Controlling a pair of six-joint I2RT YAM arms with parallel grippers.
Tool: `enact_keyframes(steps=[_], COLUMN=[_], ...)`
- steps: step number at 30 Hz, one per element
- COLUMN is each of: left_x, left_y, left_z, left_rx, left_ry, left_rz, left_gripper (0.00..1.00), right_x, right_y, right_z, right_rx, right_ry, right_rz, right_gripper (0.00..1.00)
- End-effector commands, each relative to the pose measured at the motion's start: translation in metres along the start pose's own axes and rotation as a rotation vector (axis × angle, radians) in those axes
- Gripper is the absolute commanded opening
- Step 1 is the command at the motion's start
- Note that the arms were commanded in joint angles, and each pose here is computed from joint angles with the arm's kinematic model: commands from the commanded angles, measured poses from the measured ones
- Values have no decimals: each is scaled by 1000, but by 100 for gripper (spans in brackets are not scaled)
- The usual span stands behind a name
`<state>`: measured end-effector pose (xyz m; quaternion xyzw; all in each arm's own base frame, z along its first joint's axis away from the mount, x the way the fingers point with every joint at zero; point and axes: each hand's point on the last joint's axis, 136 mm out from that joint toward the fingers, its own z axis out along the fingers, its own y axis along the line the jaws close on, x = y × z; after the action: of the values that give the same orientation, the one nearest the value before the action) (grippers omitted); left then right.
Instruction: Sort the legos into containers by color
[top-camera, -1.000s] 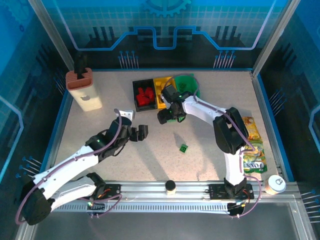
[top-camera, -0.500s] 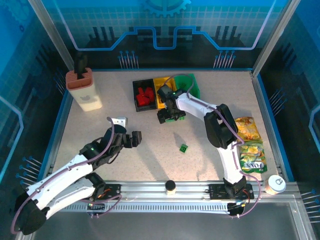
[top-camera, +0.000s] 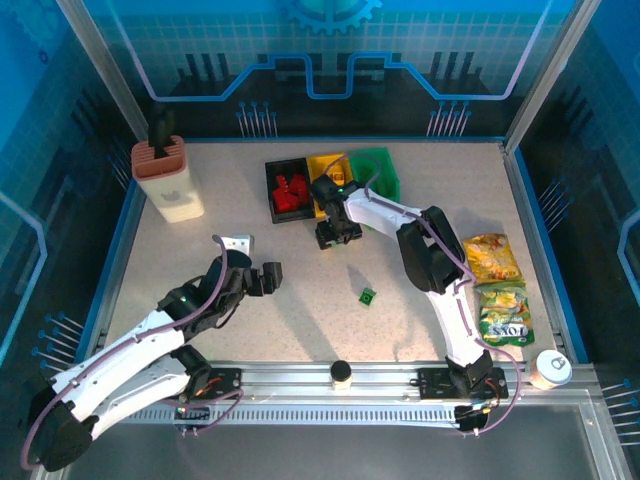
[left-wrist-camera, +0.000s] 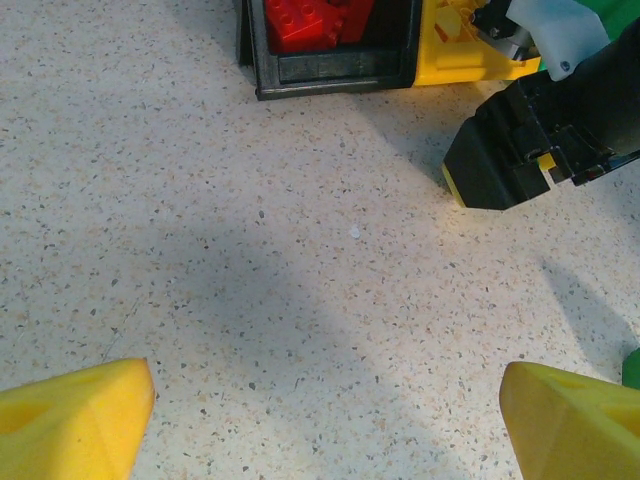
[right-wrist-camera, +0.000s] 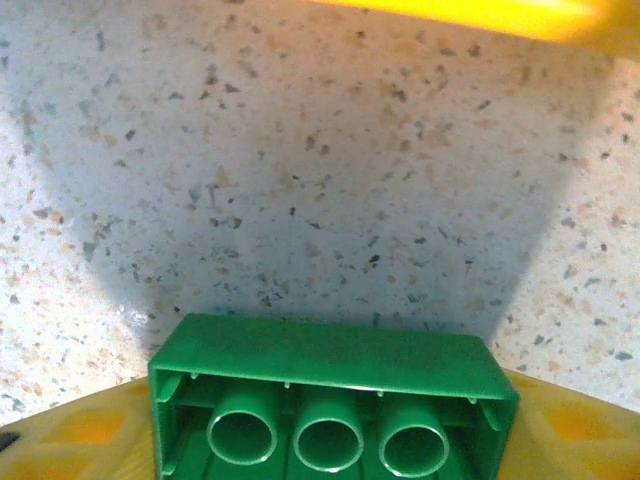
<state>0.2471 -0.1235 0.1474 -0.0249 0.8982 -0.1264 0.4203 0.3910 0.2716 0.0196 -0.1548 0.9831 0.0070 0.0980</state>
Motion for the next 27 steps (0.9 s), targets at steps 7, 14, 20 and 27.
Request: enact_keyframes(steps=[7,14,20,27], left_x=[3,12,22,36], left_y=[7,-5,-32,-71], left_z=[-1,7,14,30], left_rx=[-22,8,52,105], left_ry=[-6,50,90,154], left_rz=[5,34,100,216], left_gripper=[90,88,88,88], right_x=[-29,-77,-117,-122], right_y=[-33,-108,-138,-124], right_z=[-76,-107,-91,-130], right_rx=[45,18,-7,-2], right_ry=[-154,-253,-250,-347], right_rz=[22,179,223,172], right_gripper=[52,52,73,98])
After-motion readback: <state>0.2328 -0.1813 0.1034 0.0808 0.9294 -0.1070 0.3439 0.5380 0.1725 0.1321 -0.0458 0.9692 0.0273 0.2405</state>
